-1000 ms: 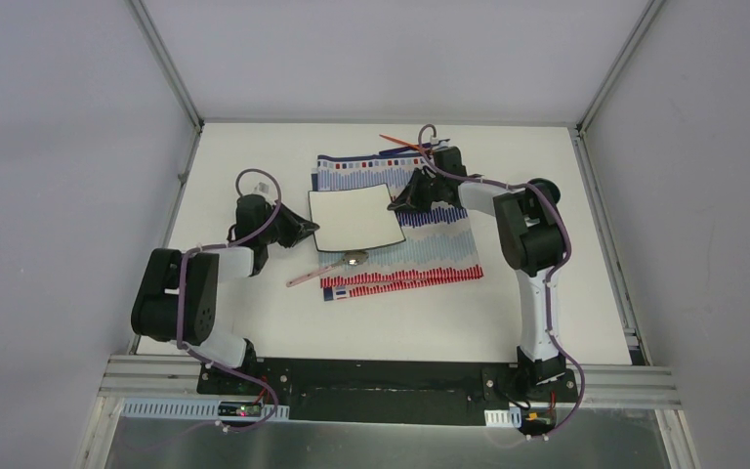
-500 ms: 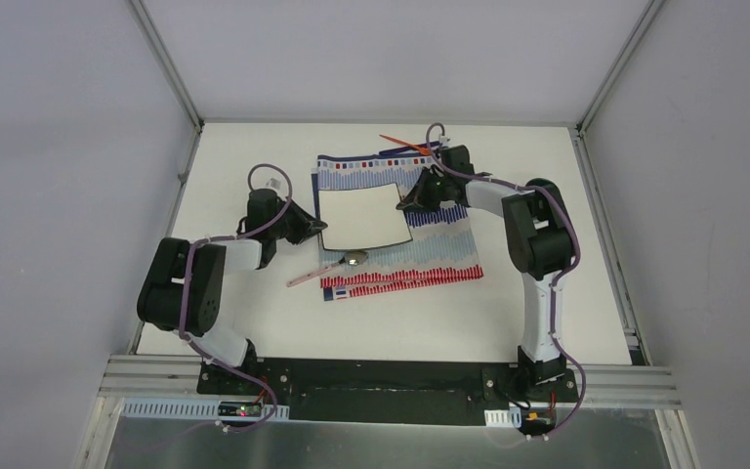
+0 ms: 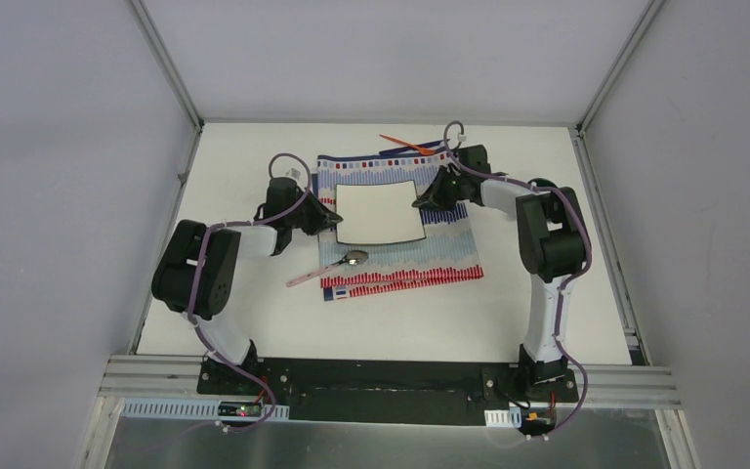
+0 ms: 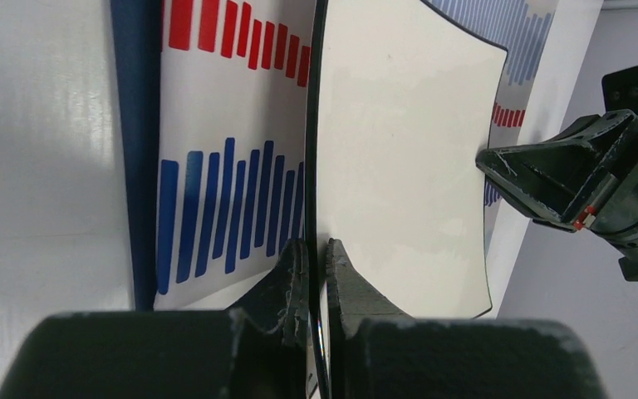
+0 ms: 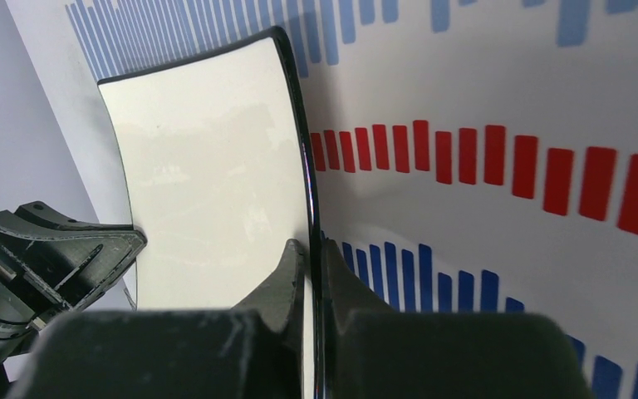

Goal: Set the dinner table for one person
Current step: Place the plate on the napkin.

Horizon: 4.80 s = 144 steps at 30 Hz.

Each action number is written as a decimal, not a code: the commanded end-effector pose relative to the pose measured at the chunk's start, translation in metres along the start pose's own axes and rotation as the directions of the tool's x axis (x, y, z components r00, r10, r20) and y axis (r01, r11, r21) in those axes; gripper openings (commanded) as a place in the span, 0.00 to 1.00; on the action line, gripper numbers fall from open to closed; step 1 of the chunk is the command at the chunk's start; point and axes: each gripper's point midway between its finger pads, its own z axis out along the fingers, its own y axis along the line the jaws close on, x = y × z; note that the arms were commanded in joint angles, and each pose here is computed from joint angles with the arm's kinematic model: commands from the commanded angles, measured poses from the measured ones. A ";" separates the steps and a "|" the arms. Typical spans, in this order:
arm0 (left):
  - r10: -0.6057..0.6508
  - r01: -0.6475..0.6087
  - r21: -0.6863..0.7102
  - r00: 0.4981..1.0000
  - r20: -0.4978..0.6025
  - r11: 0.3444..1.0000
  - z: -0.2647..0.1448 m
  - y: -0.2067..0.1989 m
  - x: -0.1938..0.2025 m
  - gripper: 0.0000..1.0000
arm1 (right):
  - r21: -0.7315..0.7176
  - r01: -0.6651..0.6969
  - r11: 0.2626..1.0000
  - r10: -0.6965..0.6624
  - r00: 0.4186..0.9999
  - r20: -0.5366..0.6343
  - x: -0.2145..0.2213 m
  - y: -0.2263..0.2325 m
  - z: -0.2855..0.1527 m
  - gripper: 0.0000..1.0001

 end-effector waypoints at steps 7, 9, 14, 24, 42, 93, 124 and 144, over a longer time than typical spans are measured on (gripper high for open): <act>0.123 -0.134 0.143 0.989 0.083 0.981 0.030 -0.060 -0.023 0.00 | -0.019 0.056 0.998 -0.054 0.996 0.075 -0.021 0.009 -0.031 0.00; 0.127 -0.137 0.152 0.989 0.075 0.979 0.036 -0.065 -0.020 0.00 | -0.020 0.051 0.998 -0.049 0.995 0.083 -0.025 0.007 -0.033 0.00; 0.138 -0.146 0.157 0.988 0.063 0.977 0.043 -0.073 -0.013 0.00 | -0.025 0.047 0.999 -0.044 0.995 0.087 -0.033 0.007 -0.034 0.00; 0.135 -0.143 0.151 0.989 0.059 0.978 0.040 -0.070 -0.008 0.00 | -0.019 0.023 1.000 -0.022 0.998 0.062 -0.035 -0.002 -0.017 0.00; 0.116 -0.118 0.152 0.993 0.025 0.981 0.054 -0.059 0.008 0.00 | -0.014 0.023 1.000 -0.022 0.998 0.055 -0.043 -0.005 -0.006 0.00; 0.258 -0.260 -0.147 0.966 -0.030 0.954 0.004 -0.033 -0.008 0.67 | -0.018 0.090 0.996 -0.087 0.988 0.129 -0.070 0.025 -0.034 0.33; 0.263 -0.277 -0.170 0.959 -0.101 0.946 0.043 -0.005 0.009 0.00 | 0.207 0.102 0.973 -0.126 0.987 0.103 -0.086 -0.039 -0.006 0.00; 0.244 -0.265 -0.138 0.958 -0.154 0.954 0.053 0.002 0.029 0.00 | 0.203 0.031 0.979 -0.048 0.996 0.081 -0.009 -0.057 -0.032 0.00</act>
